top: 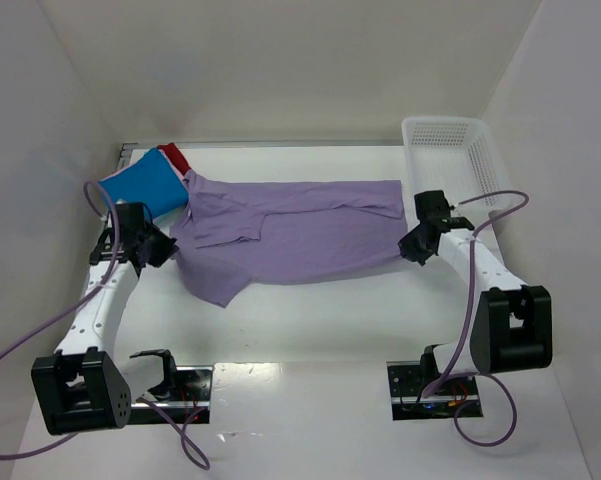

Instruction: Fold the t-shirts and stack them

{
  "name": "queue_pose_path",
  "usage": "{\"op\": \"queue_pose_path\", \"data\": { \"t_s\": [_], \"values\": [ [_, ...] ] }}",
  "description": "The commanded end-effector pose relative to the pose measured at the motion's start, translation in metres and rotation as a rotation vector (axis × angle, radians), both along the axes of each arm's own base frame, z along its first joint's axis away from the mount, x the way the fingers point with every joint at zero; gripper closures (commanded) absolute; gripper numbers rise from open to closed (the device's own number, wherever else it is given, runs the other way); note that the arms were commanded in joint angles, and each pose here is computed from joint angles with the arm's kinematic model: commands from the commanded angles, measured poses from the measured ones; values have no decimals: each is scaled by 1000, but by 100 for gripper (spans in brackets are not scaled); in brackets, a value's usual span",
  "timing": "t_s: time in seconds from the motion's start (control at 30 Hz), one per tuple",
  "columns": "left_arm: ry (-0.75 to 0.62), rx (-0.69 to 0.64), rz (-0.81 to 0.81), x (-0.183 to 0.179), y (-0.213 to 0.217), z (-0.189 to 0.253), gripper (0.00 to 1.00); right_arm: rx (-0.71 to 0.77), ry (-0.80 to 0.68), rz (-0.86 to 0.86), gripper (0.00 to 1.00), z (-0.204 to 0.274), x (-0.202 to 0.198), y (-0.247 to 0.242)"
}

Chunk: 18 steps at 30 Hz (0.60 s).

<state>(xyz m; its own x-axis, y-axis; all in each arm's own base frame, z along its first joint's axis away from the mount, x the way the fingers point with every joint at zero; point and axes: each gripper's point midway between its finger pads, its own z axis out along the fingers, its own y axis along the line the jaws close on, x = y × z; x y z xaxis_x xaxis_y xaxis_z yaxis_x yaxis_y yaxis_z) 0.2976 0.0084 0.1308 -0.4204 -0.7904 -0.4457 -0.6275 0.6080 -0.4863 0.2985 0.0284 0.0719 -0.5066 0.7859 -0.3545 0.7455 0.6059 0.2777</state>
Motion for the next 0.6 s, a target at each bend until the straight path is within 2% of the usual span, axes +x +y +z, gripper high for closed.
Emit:
{"op": "queue_pose_path", "data": {
  "t_s": [0.0, 0.23, 0.57],
  "values": [
    [-96, 27, -59, 22, -1, 26, 100, 8, -166, 7, 100, 36, 36, 1],
    [-175, 32, -95, 61, -1, 45, 100, 24, -277, 49, 100, 55, 81, 8],
    [-194, 42, -131, 108, 3, 46, 100, -37, -313, 47, 100, 60, 132, 2]
  ]
}}
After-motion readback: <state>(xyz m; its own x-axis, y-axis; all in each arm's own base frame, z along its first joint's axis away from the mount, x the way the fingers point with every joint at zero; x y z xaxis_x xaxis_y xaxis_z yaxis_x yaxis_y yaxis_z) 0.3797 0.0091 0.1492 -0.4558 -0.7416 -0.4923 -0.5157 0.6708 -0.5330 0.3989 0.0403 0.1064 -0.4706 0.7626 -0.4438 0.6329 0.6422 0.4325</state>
